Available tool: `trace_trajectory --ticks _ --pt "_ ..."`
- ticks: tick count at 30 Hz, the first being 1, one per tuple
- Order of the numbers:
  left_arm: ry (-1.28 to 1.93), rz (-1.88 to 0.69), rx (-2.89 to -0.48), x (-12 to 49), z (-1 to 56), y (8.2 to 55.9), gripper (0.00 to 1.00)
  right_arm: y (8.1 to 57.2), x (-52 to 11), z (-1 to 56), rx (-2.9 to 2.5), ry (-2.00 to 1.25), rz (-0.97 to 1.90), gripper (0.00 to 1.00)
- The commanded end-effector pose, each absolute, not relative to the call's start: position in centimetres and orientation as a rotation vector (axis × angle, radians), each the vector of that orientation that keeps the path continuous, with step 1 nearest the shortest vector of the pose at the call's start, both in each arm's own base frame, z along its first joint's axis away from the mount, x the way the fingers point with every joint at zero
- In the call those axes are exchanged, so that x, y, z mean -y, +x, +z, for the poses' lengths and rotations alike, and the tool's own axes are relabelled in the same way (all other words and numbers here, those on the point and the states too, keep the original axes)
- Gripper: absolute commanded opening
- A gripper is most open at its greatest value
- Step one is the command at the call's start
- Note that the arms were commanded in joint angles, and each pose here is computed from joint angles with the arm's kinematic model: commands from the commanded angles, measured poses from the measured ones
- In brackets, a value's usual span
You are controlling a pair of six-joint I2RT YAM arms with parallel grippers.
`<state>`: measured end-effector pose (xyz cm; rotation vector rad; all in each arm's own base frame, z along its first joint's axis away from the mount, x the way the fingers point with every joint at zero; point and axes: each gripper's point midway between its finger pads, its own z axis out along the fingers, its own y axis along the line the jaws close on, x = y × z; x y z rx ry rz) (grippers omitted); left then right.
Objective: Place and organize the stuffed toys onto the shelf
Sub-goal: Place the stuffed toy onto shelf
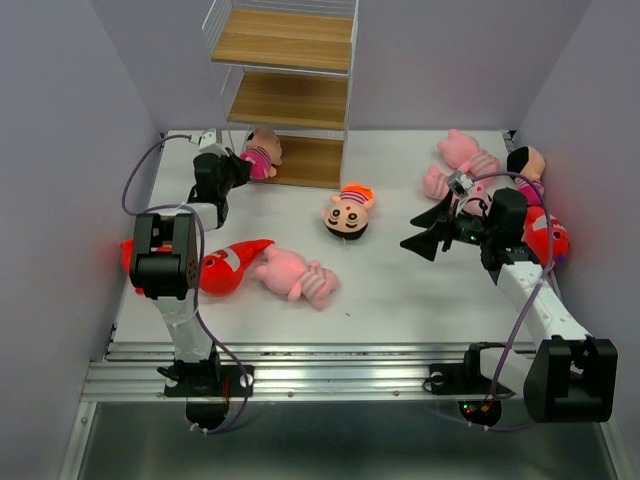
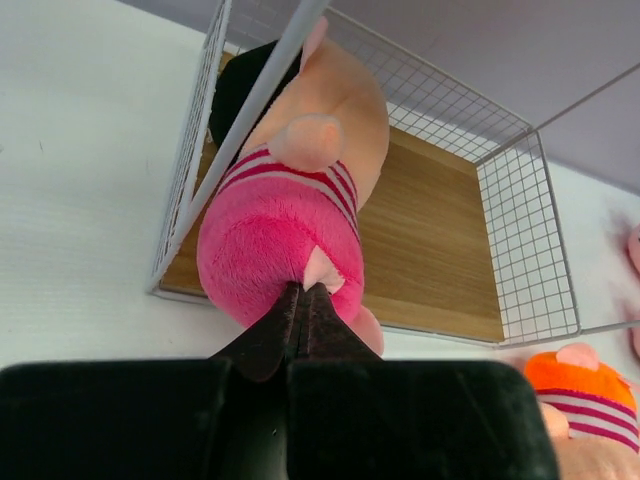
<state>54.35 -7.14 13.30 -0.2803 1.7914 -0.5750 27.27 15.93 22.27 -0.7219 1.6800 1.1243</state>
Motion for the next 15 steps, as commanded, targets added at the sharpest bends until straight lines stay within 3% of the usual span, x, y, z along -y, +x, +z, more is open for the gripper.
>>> trace_trajectory --ticks 1,15 --pt "-0.228 -0.396 -1.666 5.6 19.0 55.3 0.0 27.4 -16.2 23.6 -1.626 -0.772 1.111 1.0" --pt "-0.127 -0.149 -1.742 6.2 18.3 57.2 0.0 27.5 -16.1 23.6 -1.626 -0.774 1.107 1.0"
